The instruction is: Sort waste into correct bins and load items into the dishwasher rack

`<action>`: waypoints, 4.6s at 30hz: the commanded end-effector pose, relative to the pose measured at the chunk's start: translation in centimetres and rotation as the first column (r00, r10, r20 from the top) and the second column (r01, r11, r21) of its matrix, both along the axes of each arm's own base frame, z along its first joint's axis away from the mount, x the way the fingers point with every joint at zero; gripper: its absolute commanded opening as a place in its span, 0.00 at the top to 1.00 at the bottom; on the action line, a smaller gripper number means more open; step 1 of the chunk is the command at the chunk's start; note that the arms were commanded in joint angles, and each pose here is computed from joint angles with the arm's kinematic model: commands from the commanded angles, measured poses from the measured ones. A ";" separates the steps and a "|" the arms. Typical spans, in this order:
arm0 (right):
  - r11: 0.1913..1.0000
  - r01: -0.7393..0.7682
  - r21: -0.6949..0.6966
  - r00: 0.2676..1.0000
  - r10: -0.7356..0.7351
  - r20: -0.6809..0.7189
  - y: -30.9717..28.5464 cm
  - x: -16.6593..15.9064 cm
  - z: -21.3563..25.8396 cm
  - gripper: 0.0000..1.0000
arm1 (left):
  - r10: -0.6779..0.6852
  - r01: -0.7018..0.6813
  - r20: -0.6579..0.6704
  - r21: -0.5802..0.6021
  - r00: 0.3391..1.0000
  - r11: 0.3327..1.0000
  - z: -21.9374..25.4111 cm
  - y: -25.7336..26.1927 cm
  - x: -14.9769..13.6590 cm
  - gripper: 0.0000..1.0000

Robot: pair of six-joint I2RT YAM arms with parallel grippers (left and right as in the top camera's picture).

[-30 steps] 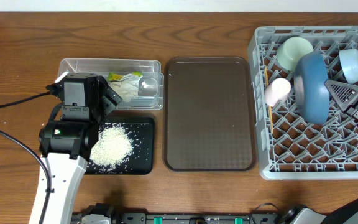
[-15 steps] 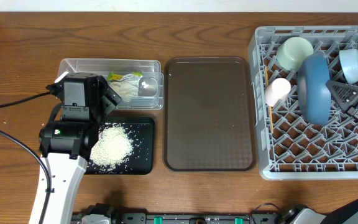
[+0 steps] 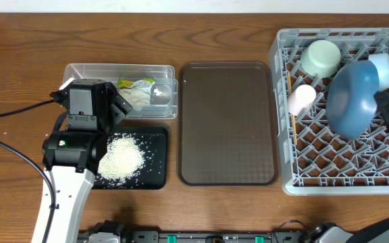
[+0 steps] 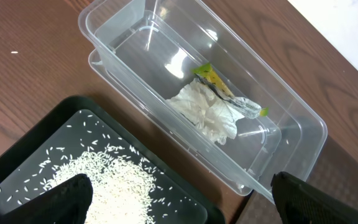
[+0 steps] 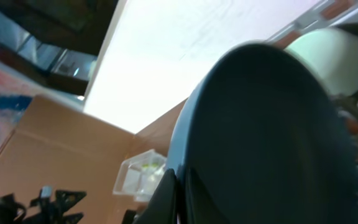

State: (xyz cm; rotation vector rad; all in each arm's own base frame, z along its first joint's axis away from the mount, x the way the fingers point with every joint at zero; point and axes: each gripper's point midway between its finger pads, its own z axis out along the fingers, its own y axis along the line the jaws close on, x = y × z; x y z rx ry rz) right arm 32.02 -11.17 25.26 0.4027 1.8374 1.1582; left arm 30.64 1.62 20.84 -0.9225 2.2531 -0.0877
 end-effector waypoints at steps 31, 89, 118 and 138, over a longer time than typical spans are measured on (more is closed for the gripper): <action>0.899 0.439 0.011 0.883 -0.429 -0.189 -10.6 -1.1 -2.0 0.03 | 0.008 -0.008 -0.005 0.014 1.000 1.000 -0.1 0.4 -0.1 0.05; 0.501 -0.083 -0.862 0.931 -0.270 -0.247 6.4 7.0 -10.2 0.01 | 0.008 -0.008 -0.005 0.014 1.000 1.000 -0.1 0.4 -0.1 0.05; 0.465 0.210 -0.860 0.960 -0.265 0.091 7.6 -0.1 3.5 0.01 | 0.008 -0.008 -0.005 0.014 1.000 1.000 -0.1 0.4 -0.1 0.05; 0.458 0.508 -0.729 0.859 -0.206 0.469 9.8 -9.9 13.2 0.01 | 0.008 -0.008 -0.005 0.013 1.000 1.000 -0.1 0.4 -0.1 0.05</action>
